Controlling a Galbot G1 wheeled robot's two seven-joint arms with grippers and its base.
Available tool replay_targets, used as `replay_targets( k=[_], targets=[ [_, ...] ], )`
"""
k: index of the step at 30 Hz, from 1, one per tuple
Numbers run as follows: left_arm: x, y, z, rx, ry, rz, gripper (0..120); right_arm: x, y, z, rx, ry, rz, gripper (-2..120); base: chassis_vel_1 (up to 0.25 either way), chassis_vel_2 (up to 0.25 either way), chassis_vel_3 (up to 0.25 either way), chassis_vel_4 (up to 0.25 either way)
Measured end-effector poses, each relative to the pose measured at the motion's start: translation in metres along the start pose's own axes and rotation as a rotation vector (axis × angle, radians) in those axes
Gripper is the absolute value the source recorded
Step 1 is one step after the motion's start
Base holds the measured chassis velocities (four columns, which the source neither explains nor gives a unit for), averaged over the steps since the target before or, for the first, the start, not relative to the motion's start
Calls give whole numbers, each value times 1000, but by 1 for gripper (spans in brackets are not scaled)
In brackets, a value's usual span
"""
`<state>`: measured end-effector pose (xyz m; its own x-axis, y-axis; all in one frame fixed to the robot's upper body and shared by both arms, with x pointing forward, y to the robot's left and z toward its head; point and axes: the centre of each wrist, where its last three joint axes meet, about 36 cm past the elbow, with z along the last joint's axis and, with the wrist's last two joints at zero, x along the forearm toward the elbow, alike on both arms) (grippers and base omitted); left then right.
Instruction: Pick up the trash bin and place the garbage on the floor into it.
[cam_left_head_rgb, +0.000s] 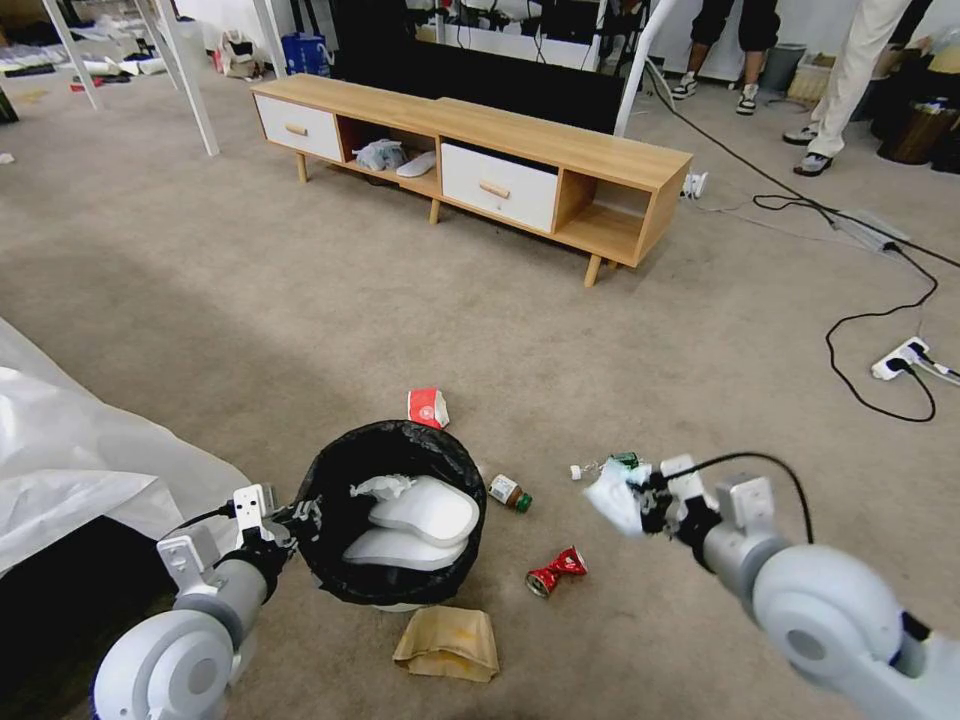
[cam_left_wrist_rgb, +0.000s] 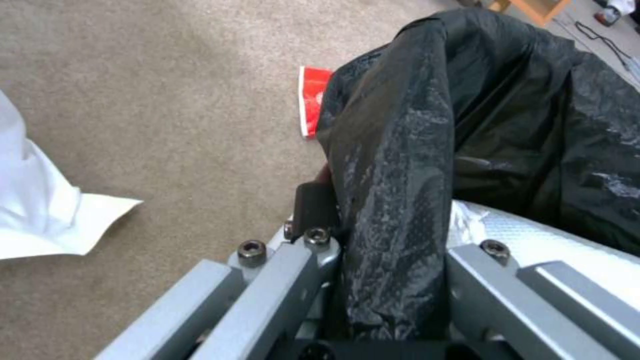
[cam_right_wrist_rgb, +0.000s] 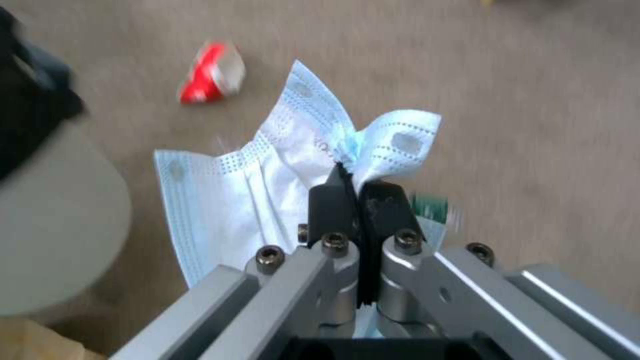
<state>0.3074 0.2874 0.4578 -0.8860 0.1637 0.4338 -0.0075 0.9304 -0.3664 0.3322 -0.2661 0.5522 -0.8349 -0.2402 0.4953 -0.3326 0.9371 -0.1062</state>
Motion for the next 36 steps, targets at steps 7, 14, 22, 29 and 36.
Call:
replay_targets(
  k=[7, 14, 22, 29, 36],
  targets=[
    [-5, 0, 2, 32, 32, 26, 0, 21, 1, -29, 86, -133, -91, 0, 0, 0, 0, 0],
    [-19, -3, 12, 57, 89, 54, 0, 37, 9, -43, 152, -227, -178, 0, 0, 0, 0, 0],
    [-45, -23, 33, 54, 154, 136, 0, 47, 15, -53, 174, -285, -245, 0, 0, 0, 0, 0],
    [-71, -50, 42, 73, 171, 179, 0, 47, 15, -56, 151, -306, -308, 0, 0, 0, 0, 0],
    [-82, -62, 40, 89, 167, 192, 0, 43, 21, -44, 130, -274, -401, 0, 0, 0, 0, 0]
  ],
)
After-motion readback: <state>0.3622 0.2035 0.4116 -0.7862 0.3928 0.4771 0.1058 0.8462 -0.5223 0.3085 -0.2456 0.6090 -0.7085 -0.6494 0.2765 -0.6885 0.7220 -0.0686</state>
